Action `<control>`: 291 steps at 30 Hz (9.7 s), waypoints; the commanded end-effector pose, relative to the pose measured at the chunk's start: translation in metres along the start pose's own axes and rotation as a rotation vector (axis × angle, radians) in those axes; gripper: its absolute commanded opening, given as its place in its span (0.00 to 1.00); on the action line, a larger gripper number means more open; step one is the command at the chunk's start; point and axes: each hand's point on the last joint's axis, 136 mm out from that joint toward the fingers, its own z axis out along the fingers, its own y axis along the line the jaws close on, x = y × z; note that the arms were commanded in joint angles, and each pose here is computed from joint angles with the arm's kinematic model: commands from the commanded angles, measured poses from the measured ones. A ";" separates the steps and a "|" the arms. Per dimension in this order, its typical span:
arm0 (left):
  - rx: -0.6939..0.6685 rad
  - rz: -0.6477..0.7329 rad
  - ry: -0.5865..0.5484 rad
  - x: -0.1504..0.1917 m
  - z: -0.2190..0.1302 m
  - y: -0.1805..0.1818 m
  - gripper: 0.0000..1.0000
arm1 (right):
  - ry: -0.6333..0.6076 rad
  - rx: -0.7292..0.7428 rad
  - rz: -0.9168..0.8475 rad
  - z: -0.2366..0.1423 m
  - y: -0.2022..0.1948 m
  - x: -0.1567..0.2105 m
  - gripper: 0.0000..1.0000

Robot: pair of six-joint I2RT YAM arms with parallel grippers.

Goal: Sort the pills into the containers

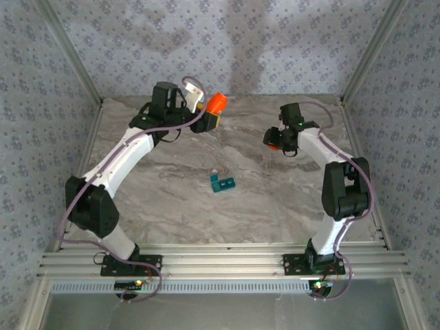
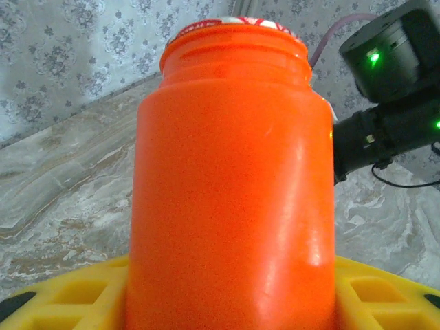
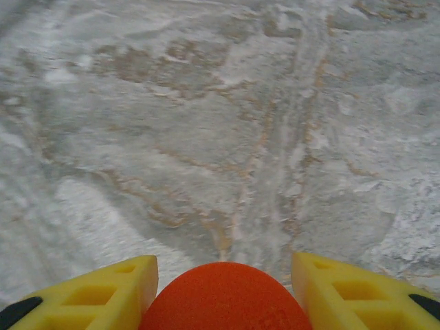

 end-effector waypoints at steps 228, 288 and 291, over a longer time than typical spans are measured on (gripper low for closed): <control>-0.137 -0.290 0.155 0.198 -0.044 -0.038 0.00 | 0.258 -0.247 -0.415 0.021 0.132 0.140 0.59; -0.154 -0.352 0.550 0.278 0.001 -0.017 0.00 | 0.326 -0.248 -0.446 0.048 0.140 0.159 0.59; -0.153 -0.354 0.551 0.279 0.001 -0.017 0.00 | 0.330 -0.246 -0.443 0.049 0.138 0.160 0.59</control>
